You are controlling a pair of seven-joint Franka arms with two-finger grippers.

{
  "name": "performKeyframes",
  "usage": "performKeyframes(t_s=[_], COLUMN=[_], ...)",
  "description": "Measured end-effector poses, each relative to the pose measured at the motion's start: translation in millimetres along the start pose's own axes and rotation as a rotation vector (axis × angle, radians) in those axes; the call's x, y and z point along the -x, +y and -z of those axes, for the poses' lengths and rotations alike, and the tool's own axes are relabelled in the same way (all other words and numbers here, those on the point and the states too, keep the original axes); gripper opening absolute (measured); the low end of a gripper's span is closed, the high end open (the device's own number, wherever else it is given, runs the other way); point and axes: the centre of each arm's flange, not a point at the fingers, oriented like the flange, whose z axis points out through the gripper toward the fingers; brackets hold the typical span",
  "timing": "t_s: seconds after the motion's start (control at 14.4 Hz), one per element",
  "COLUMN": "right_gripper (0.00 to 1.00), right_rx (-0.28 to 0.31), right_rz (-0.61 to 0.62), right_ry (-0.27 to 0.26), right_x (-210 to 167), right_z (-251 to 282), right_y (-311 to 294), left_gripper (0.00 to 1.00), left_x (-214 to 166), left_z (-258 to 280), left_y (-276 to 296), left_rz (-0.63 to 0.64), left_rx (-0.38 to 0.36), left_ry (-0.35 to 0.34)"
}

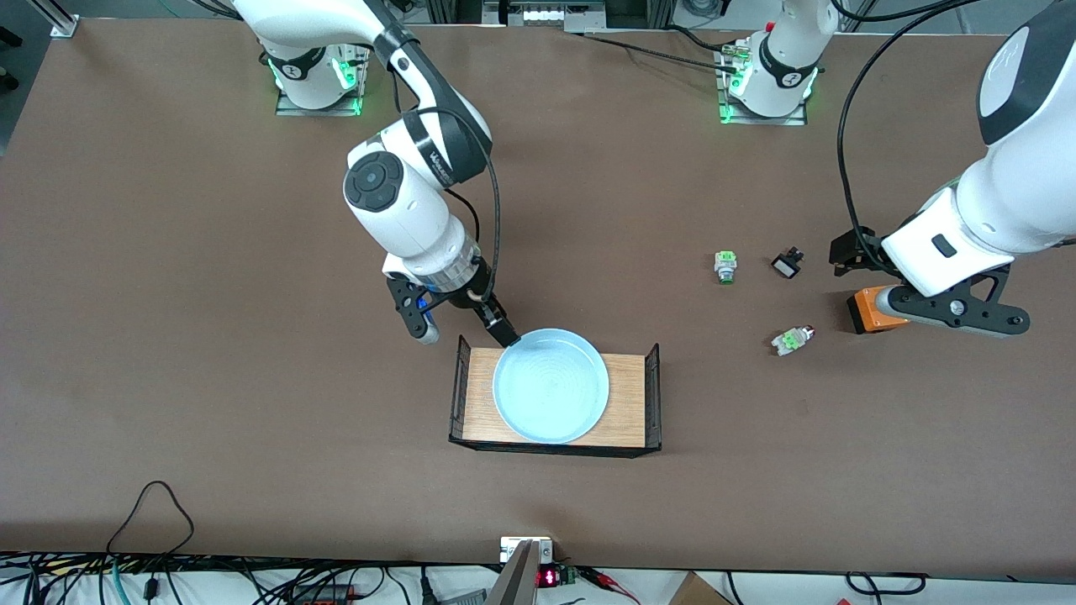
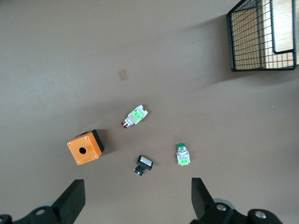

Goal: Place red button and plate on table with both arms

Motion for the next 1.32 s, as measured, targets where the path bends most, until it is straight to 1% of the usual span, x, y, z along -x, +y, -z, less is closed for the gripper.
performKeyframes(t_s=[0.21, 0.56, 0.63, 0.77, 0.83, 0.97, 1.18, 1.32], right_gripper=[1.00, 1.00, 1.00, 1.00, 1.00, 1.00, 1.00, 1.00], right_rx=[0.008, -0.043, -0.049, -0.060, -0.065, -0.066, -0.060, -0.060], right_rz=[-0.012, -0.038, -0.049, -0.058, -0.058, -0.052, -0.045, -0.044], right_ry=[0.009, 0.031, 0.032, 0.031, 0.031, 0.029, 0.027, 0.027], right_x=[-7.7, -21.7, -21.7, -20.5, -19.0, -13.3, -6.0, -4.4], right_z=[-18.0, -34.6, -35.5, -34.1, -33.8, -36.0, -43.6, -48.1], right_y=[3.3, 1.7, 1.3, -0.3, -0.9, -0.5, 1.8, 3.0], left_gripper=[1.00, 1.00, 1.00, 1.00, 1.00, 1.00, 1.00, 1.00], left_x=[1.2, 6.7, 8.8, 16.2, 24.3, 52.1, 85.9, 90.0], left_z=[-0.7, -0.7, -1.5, -4.0, -6.1, -11.7, -17.0, -20.2], left_y=[-4.8, -13.7, -14.5, -21.7, -28.0, -39.1, -45.4, -47.3], left_rz=[0.034, 0.085, 0.103, 0.149, 0.173, 0.211, 0.230, 0.234], left_rx=[-0.002, -0.021, -0.013, 0.002, 0.006, -0.002, -0.007, -0.006], left_ry=[-0.011, -0.033, -0.025, 0.023, 0.048, 0.067, 0.058, 0.059])
